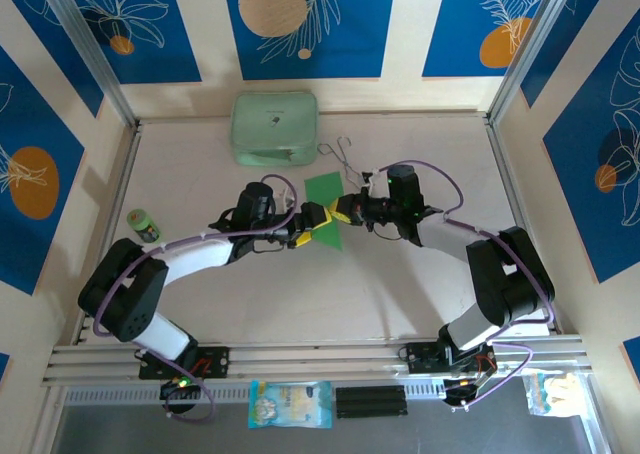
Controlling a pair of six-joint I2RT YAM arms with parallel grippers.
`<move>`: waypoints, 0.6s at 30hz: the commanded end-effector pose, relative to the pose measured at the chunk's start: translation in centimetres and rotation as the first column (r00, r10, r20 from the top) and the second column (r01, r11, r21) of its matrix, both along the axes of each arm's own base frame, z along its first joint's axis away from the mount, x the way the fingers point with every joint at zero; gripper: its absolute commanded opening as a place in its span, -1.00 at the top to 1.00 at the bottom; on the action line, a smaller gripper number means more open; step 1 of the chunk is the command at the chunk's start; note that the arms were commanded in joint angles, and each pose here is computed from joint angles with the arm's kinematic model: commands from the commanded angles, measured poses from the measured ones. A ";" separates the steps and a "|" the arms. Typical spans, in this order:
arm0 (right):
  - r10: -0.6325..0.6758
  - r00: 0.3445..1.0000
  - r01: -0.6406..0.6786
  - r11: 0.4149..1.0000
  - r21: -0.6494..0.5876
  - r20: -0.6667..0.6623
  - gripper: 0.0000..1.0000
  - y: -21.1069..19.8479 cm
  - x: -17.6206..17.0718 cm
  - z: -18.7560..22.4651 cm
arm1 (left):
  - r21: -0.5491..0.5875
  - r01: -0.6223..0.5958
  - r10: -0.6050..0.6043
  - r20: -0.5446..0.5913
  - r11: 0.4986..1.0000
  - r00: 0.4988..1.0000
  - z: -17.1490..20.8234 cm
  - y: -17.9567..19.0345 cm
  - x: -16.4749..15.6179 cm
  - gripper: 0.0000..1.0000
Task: Fold a paper plane with a square sheet of paper (pick it up from the middle)
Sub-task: Turn over the paper at the center of the table.
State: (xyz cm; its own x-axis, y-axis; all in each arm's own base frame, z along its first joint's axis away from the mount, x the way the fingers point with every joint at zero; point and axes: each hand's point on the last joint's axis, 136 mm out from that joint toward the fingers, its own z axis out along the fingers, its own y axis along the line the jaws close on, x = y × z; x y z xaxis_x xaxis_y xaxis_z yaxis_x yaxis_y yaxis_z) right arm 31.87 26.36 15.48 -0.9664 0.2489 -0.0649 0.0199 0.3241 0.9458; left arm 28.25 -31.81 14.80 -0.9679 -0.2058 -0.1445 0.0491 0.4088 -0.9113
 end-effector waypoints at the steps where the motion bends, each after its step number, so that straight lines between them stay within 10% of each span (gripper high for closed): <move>1: 0.030 0.999 -0.029 0.998 0.049 -0.011 0.94 -0.2 -0.9 0.7 | -0.059 0.022 -0.020 0.048 0.998 0.999 2.1 -0.9 0.4 -0.57; 18: 0.004 0.999 -0.004 1.000 0.025 -0.035 0.63 -1.5 -1.1 -0.3 | -0.011 -0.014 0.015 0.087 1.000 0.996 1.9 -0.3 1.0 0.70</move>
